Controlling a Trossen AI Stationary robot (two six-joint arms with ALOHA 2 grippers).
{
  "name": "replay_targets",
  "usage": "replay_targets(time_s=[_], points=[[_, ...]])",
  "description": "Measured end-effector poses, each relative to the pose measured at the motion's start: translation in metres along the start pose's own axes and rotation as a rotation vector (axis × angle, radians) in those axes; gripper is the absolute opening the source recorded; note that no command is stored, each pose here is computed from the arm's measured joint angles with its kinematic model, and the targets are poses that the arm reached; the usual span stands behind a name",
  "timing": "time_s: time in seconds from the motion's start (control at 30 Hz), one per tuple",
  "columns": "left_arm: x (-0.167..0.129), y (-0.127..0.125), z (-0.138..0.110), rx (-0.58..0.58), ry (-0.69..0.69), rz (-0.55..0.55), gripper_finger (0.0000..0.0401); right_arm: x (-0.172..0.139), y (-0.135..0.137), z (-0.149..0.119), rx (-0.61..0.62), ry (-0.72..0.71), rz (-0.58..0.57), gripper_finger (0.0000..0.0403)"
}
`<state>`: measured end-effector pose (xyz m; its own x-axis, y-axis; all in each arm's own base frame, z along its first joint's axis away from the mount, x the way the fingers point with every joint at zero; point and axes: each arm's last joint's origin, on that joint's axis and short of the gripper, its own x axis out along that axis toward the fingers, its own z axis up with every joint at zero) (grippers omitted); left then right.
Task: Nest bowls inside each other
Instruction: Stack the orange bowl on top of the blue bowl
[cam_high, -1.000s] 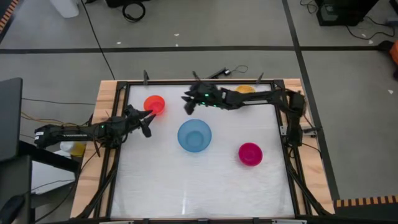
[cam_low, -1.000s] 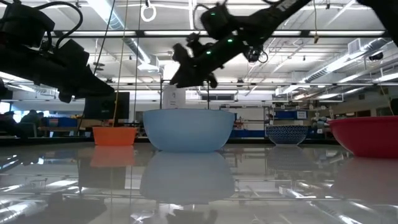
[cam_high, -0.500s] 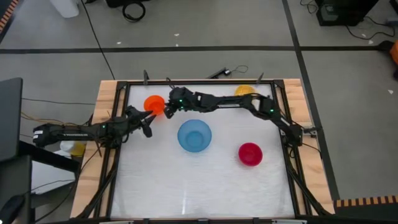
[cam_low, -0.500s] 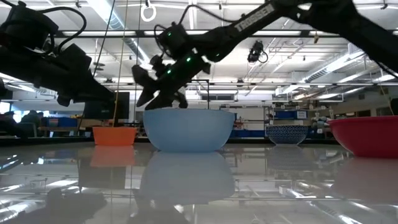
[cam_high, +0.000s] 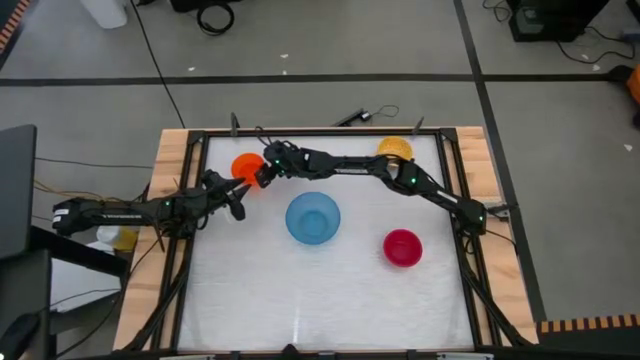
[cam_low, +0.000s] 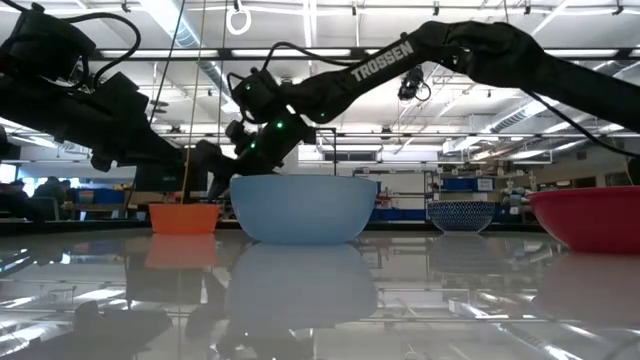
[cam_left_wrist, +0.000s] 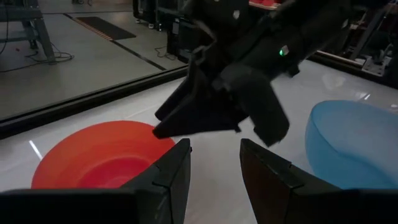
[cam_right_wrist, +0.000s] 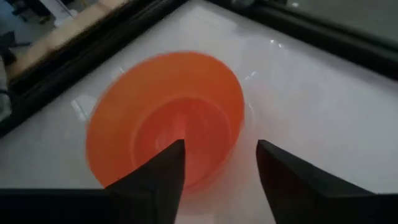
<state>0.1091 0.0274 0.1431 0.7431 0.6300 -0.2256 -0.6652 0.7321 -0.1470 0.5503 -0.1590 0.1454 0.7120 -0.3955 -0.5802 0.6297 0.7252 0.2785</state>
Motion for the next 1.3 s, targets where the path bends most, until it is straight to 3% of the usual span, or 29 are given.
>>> replay_targets(time_s=[0.17,0.3,0.83,1.3], points=[[0.0,0.0,0.0001,0.002,0.0,0.0,0.0141,0.0009,-0.0019,-0.0001,0.073,-0.024,-0.047,0.0263],[0.0,0.0,0.0,0.004,0.0,0.0,0.0141,0.0009,-0.0017,0.001,0.073,-0.032,-0.041,0.0274],[0.0,-0.0003,0.0011,-0.029,-0.009,-0.003,0.0141,0.0007,-0.0009,-0.0012,0.192,0.034,0.028,0.0168],[0.0,-0.0004,0.0014,-0.034,-0.012,-0.005,0.0141,-0.0002,0.0017,-0.0026,0.272,0.028,0.013,0.0162]])
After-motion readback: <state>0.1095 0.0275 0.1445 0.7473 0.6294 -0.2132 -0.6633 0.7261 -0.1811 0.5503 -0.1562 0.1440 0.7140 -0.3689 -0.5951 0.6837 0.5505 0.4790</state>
